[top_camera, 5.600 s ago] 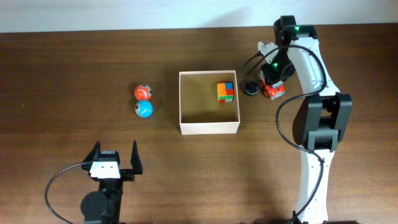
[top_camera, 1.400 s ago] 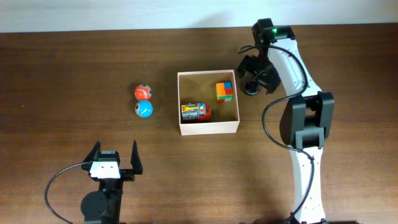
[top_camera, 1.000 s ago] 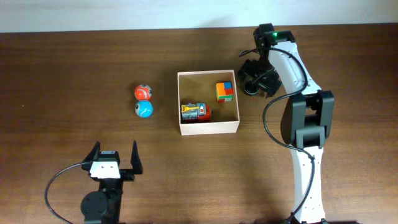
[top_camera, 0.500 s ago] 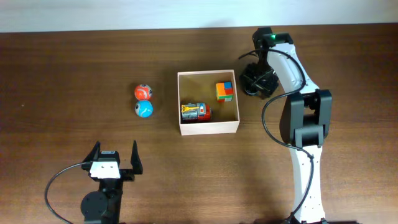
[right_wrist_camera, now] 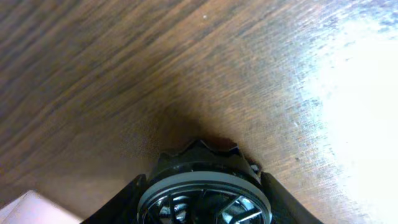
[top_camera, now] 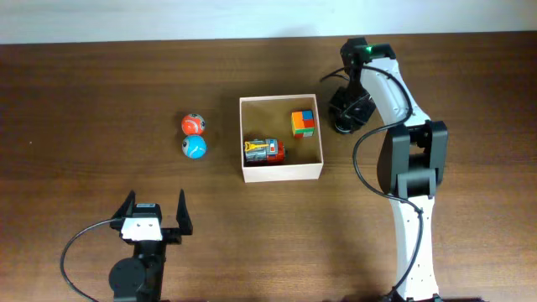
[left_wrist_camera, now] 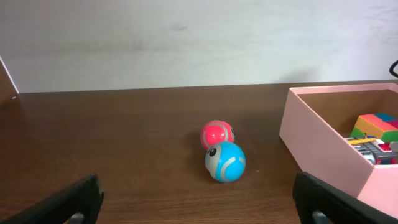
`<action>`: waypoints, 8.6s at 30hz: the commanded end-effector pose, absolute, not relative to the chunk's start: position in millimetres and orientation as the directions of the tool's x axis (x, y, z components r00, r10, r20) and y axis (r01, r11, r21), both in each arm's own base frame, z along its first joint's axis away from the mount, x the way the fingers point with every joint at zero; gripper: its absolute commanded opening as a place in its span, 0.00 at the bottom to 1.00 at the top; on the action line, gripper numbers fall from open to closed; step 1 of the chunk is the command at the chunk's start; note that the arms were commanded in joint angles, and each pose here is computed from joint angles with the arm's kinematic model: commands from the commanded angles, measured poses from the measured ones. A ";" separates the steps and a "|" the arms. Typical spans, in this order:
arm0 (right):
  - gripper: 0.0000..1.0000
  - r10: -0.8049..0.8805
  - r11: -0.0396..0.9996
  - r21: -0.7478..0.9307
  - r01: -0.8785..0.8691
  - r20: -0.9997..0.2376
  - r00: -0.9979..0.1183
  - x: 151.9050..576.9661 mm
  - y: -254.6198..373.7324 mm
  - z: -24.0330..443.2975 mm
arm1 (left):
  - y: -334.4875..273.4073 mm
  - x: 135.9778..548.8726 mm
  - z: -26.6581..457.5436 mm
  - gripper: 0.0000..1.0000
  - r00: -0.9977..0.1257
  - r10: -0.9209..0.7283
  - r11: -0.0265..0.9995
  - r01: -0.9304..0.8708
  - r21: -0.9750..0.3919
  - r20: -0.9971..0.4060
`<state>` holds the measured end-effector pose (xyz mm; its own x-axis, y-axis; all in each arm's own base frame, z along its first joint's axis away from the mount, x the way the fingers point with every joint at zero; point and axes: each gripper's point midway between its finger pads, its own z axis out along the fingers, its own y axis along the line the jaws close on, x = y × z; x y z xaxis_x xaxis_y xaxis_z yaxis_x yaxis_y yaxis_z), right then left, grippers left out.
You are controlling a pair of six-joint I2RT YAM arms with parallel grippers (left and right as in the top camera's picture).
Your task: Pack container
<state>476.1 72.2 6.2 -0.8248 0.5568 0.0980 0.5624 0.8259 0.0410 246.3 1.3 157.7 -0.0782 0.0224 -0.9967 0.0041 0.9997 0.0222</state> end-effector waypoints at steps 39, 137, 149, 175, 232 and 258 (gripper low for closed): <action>0.83 0.044 0.997 0.074 0.026 -0.250 -0.967 463.0 184.5 183.3 | 3.5 245.9 156.7 0.99 -0.078 0.037 0.999 -0.005 0.037 -0.996; 0.99 0.211 0.977 0.053 0.206 -0.108 -0.972 257.7 -54.2 181.8 | 9.9 246.0 159.5 0.99 -0.068 0.041 0.998 -0.042 0.043 -0.997; 0.99 0.211 0.977 -0.001 0.213 -0.112 -0.971 257.2 -63.6 182.0 | -20.1 238.8 230.0 0.99 0.162 0.048 0.990 0.120 0.068 -0.986; 0.99 0.211 0.977 -0.001 0.213 -0.113 -0.971 257.4 -63.7 182.0 | -40.4 381.9 322.7 0.99 -0.648 0.054 0.959 0.246 -0.142 -0.760; 0.99 0.212 0.977 -0.001 0.213 -0.113 -0.971 257.4 -63.7 182.0 | -54.4 410.3 32.9 0.99 -0.995 -0.100 0.995 -0.100 -0.029 -0.018; 0.99 0.212 0.977 -0.001 0.213 -0.113 -0.971 257.4 -63.7 182.0 | -53.8 411.3 30.5 0.47 -0.995 -0.095 0.995 -0.095 -0.024 -0.017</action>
<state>258.3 -59.8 181.8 -0.9718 0.2075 -0.1120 0.2074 0.9782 0.0127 407.1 -53.9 28.0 -0.9950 -0.0990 -0.0105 -0.0989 0.9950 -0.0143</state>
